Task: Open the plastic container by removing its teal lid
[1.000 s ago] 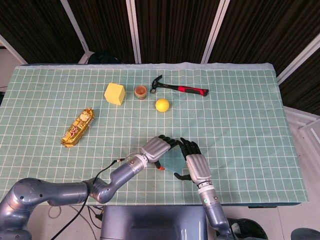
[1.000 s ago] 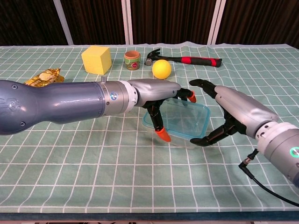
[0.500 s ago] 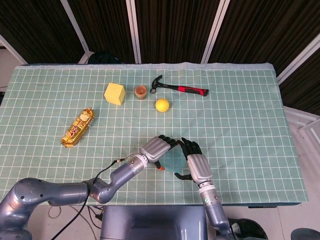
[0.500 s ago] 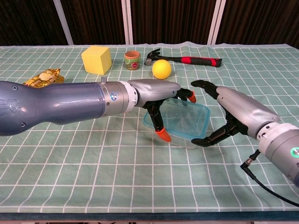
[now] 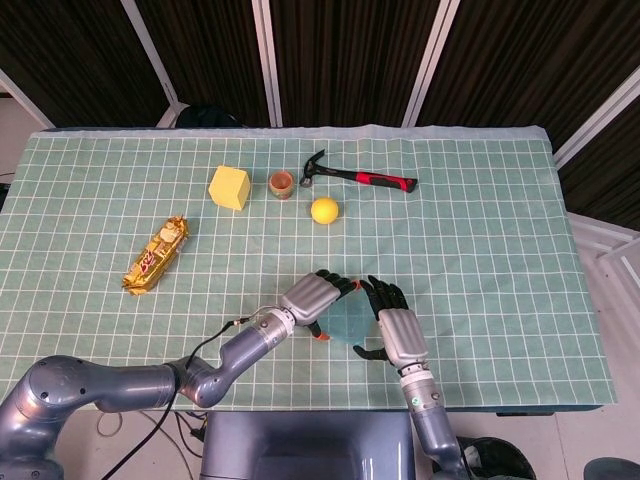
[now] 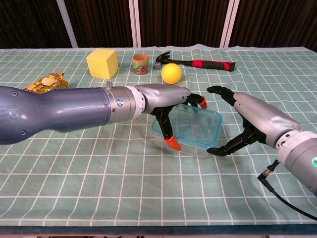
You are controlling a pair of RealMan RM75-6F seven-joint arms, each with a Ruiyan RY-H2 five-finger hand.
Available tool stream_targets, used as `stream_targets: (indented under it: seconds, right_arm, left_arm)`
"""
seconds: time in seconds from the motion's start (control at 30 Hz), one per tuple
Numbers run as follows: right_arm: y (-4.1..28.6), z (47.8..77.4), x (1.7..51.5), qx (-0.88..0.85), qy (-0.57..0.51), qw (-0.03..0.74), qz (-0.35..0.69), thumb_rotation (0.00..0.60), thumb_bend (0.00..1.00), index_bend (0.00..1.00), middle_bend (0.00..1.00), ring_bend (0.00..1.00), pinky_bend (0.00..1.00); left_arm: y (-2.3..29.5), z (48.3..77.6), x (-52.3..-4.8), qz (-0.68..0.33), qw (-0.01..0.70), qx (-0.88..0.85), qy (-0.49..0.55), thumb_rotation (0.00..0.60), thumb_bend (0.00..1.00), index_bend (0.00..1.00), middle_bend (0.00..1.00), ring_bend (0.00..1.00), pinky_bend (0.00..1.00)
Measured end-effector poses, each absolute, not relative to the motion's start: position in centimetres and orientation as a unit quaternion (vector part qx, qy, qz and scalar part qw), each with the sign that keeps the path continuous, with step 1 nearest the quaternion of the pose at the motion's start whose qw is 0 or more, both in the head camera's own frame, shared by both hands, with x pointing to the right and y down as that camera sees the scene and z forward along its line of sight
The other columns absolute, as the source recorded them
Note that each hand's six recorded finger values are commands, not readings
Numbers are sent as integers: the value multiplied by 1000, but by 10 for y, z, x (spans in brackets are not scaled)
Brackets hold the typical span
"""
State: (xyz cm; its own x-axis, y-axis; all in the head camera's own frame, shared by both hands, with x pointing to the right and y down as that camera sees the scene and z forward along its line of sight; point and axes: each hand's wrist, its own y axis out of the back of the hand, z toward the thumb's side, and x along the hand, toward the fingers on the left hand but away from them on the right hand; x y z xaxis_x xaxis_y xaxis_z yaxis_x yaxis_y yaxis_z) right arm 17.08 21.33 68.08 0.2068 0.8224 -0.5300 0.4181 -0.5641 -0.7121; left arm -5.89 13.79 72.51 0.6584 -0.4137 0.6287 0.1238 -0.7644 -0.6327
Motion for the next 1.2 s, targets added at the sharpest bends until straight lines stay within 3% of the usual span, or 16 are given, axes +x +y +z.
stream_targets:
  seconds: [1.2]
  right_arm:
    - [205,677,165,-750,-479,186,417,600,244,0,0,0,0]
  left_arm:
    - [140,727,-57,-405,342,-845,69,600,107,157,253,274,451]
